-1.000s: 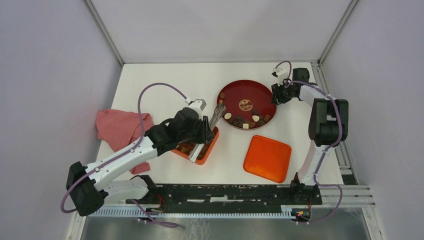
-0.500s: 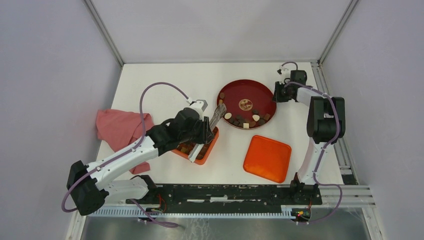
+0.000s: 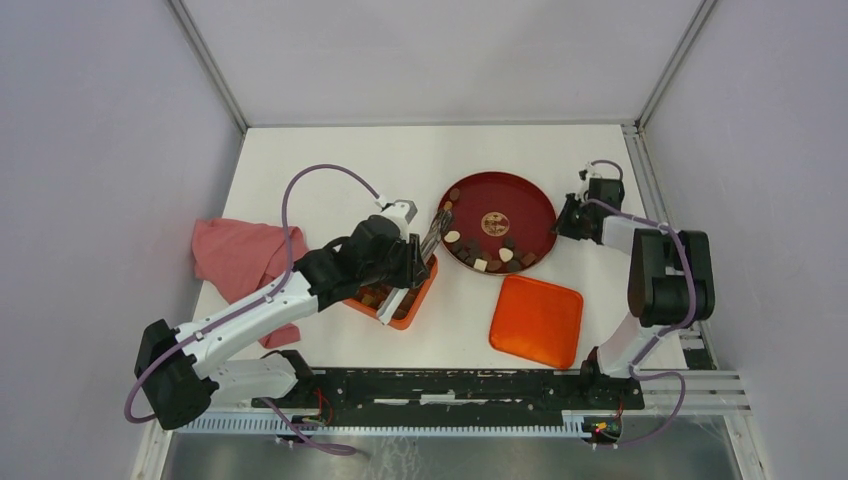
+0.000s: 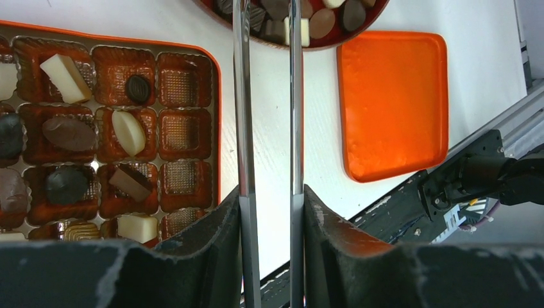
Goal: Pack the chocolate
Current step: Pick up the fake chocolate from the plate.
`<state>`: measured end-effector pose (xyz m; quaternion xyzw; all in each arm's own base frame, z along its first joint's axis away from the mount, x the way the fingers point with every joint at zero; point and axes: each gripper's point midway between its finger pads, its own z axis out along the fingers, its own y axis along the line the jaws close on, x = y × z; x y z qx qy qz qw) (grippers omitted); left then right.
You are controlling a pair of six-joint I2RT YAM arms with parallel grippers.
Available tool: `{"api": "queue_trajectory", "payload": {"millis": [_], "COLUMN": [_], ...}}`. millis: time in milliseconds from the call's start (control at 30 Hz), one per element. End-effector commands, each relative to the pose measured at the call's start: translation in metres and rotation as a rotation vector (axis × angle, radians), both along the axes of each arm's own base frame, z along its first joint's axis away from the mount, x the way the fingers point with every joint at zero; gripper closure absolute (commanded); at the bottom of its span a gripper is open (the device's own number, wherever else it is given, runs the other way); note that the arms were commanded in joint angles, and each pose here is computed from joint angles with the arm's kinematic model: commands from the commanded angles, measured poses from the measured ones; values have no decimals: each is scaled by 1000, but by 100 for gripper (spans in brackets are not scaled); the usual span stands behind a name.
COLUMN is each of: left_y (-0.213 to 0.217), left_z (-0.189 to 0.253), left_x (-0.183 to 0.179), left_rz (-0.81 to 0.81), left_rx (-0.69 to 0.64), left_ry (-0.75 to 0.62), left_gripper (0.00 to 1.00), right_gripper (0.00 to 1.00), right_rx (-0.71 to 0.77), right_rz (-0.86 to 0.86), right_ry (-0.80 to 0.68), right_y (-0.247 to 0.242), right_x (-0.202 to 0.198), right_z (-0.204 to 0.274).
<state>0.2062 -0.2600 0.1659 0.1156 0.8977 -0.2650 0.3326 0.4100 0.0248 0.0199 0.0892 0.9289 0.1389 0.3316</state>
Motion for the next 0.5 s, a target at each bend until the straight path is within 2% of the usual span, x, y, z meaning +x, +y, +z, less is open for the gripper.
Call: {"api": "queue_trajectory", "payload": {"millis": [0,100,167,333,400,467], "left_y": [-17,-20,-25,-31,-32,-31], "left_z": [21,22,21,15,11,6], "left_x": [6,6,2,-1,0,0], "left_rz": [-40,-47,-69,-38,-15,-2], "left_rx": [-75,-82,-92,-73,-25,53], "left_ry": [-54,-47,-23,50,62,72], "left_gripper": [61,62,62,64,64,64], "right_gripper": [87,66,57,51,48,47], "right_rx": [155,239,223,82,22,-7], "right_rz": [-114,-65,-15,58,129,271], "right_ry": [-48,-75,-100,-185,-232,-292], "right_y": [13,30,31,0,-13,-13], "right_x": [-24,-32,-29,-12,-5,-4], "right_z": [10,18,26,50,68,88]}}
